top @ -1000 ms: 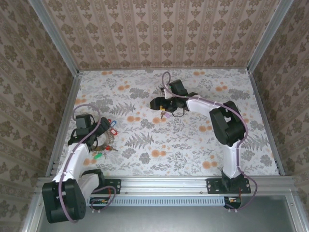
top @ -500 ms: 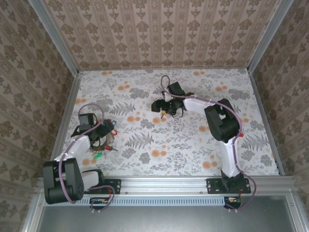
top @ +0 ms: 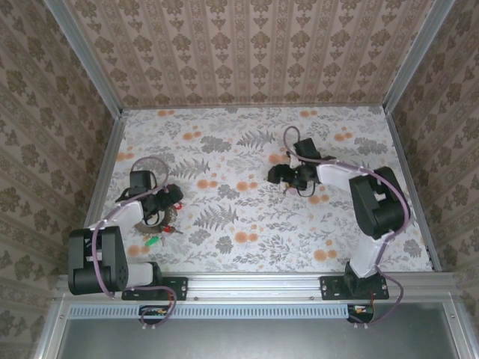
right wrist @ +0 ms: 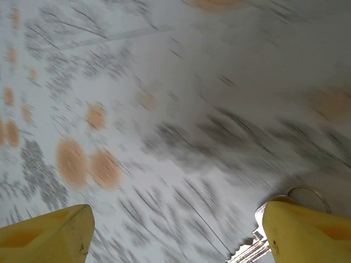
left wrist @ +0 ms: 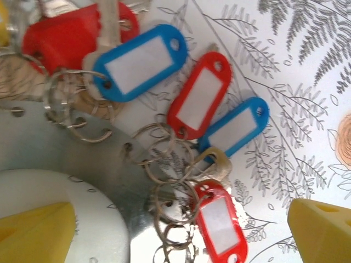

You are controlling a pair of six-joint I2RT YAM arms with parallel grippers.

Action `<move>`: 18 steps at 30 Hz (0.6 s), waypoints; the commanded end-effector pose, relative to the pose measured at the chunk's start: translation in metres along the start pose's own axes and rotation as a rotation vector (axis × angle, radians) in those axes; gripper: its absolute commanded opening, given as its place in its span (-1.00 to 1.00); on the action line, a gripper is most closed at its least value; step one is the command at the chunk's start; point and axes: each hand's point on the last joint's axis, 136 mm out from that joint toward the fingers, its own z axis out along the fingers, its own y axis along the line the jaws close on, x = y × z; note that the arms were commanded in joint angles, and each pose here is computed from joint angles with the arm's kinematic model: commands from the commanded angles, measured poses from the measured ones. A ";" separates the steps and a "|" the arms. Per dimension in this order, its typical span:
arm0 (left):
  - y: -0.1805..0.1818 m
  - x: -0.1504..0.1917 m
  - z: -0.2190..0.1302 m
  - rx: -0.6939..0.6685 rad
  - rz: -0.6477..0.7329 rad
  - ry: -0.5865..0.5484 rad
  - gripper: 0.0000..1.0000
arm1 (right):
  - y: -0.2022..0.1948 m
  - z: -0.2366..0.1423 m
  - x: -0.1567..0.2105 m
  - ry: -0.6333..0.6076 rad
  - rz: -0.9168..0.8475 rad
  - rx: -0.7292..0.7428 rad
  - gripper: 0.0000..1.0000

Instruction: Put the keys on the keyring

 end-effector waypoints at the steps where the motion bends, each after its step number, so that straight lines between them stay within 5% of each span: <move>1: -0.030 0.015 0.005 0.105 0.045 0.065 1.00 | -0.045 -0.018 0.032 0.022 0.063 0.132 0.66; 18: -0.128 0.070 0.024 0.249 0.154 0.183 1.00 | -0.066 -0.108 0.028 -0.227 0.101 0.163 0.72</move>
